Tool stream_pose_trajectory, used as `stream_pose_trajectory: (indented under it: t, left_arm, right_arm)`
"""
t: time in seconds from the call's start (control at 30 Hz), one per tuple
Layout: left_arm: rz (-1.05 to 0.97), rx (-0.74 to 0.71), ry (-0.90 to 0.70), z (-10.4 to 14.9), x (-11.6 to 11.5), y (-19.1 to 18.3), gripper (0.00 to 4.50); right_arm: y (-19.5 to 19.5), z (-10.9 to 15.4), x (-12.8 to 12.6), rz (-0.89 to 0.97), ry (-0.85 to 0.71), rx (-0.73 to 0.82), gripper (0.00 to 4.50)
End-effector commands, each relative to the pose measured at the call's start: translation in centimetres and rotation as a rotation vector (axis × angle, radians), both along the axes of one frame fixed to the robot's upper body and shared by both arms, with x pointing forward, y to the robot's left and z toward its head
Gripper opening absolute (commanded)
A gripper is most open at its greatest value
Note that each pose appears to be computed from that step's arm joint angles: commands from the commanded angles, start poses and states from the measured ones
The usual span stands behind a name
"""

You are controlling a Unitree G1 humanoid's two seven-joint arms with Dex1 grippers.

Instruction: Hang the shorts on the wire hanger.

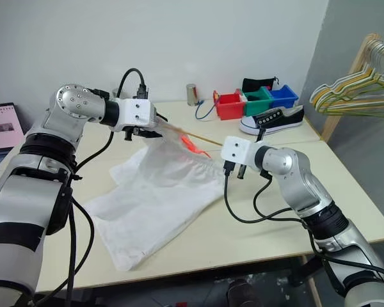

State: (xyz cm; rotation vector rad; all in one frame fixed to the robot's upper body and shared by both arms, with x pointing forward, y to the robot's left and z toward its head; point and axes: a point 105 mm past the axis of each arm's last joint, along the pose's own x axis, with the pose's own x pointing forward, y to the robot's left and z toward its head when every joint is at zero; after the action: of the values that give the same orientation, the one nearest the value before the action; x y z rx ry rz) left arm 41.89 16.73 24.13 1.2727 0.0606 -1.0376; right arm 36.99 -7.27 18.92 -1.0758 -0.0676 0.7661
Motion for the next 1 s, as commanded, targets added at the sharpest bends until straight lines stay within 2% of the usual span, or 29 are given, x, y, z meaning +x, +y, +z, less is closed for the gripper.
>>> stream_pose_trajectory:
  t: [0.03,0.13,0.2,0.47,0.6,0.8,0.87,0.9,1.0]
  left_arm:
    - [-0.043,0.006,-0.067,1.4,0.1,-1.3,0.89]
    - [-0.043,0.003,-0.086,1.6,0.2,-1.4,0.26]
    - [-0.043,0.005,-0.093,1.6,0.2,-1.5,0.03]
    - [-0.037,0.007,-0.086,1.4,0.2,-1.2,0.03]
    - [-0.030,0.004,-0.076,0.8,0.2,-0.9,0.03]
    - [-0.054,-0.032,-0.040,-0.9,-0.7,-0.7,0.00]
    - [-0.061,-0.036,-0.033,-1.4,-1.0,-0.7,0.00]
    - [-0.065,-0.037,-0.028,-1.8,-1.2,-0.7,0.00]
    - [-0.065,-0.043,-0.017,-2.7,-1.8,-0.5,0.00]
  right_arm:
    - [1.8,3.0,-1.1,0.094,-0.105,0.024,0.00]
    - [1.7,2.9,-1.0,0.091,-0.103,0.025,0.00]
    - [1.7,3.0,-1.0,0.089,-0.101,0.028,0.00]
    - [1.6,3.2,-1.0,0.091,-0.097,0.030,0.00]
    - [2.0,2.8,-1.7,0.123,-0.039,0.050,0.00]
    - [1.3,1.7,-2.9,0.166,0.074,0.018,1.46]
    - [0.8,1.7,-3.1,0.169,0.094,0.009,1.80]
    - [0.5,1.8,-3.2,0.170,0.108,0.004,2.16]
    - [-0.8,2.2,-3.3,0.164,0.127,-0.016,2.81]
